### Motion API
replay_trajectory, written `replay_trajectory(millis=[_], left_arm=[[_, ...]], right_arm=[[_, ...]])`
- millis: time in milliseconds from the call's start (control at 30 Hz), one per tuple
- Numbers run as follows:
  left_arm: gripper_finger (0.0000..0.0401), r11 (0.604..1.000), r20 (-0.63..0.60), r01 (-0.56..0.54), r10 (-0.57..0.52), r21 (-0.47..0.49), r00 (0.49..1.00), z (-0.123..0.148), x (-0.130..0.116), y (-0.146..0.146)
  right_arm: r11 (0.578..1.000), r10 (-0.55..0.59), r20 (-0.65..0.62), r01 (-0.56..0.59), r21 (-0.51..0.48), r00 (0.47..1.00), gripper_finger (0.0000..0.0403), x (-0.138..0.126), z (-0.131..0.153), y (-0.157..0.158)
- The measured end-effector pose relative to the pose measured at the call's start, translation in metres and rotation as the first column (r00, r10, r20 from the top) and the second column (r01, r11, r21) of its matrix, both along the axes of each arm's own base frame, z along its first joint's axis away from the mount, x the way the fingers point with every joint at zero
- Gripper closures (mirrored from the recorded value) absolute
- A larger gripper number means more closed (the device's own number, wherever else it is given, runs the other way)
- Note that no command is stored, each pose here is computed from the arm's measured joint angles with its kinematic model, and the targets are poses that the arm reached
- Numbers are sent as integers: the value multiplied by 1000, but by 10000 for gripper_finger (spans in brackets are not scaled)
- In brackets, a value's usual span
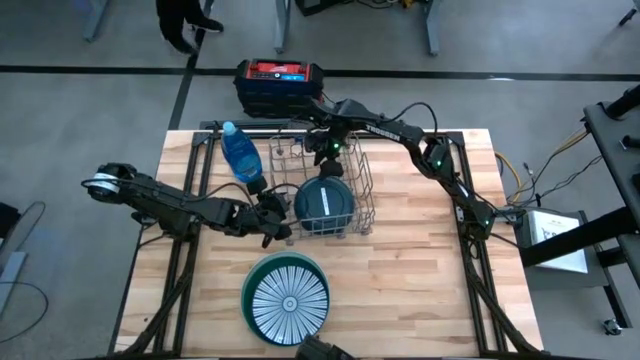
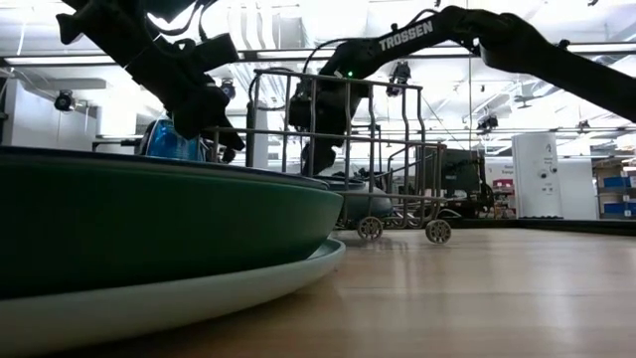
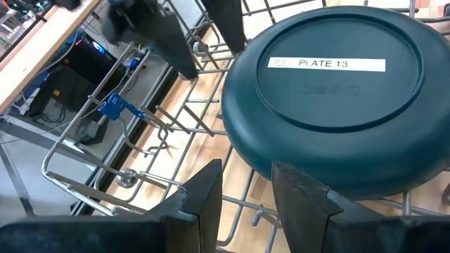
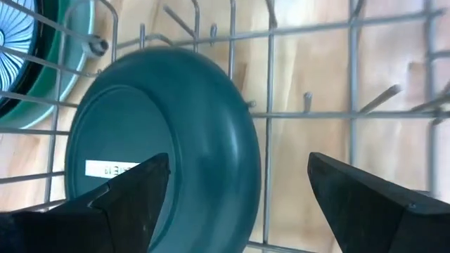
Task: Sort dishes
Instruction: Put the blue plate into the gray dishwasher rack
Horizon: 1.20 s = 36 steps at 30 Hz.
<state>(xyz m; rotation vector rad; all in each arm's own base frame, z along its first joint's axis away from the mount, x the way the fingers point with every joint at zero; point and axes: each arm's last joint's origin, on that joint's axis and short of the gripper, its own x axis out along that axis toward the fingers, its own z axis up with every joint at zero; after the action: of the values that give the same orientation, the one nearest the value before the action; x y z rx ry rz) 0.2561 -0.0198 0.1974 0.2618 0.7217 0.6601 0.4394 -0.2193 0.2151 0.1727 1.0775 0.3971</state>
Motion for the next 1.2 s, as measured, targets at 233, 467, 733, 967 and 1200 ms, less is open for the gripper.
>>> replay_trajectory(millis=[233,467,733,967,1200], left_arm=[[286,1000,1,-3,3,-2,1000,0,0,0],[286,1000,1,-19,19,-11,1000,-1,0,5],[286,1000,-1,-29,29,-7,1000,-1,0,6],[286,1000,-11,-18,18,1,1000,5,-1,6],[286,999,-84,12,-9,43,996,35,7,6]], right_arm=[[1000,5,-42,-3,31,999,71,2,-21,-2],[997,53,-51,-50,51,997,71,-2,-18,0],[986,91,8,-91,141,996,71,-4,-8,4],[984,102,3,-101,150,995,71,-9,6,9],[985,104,31,-107,135,994,71,-14,24,12]])
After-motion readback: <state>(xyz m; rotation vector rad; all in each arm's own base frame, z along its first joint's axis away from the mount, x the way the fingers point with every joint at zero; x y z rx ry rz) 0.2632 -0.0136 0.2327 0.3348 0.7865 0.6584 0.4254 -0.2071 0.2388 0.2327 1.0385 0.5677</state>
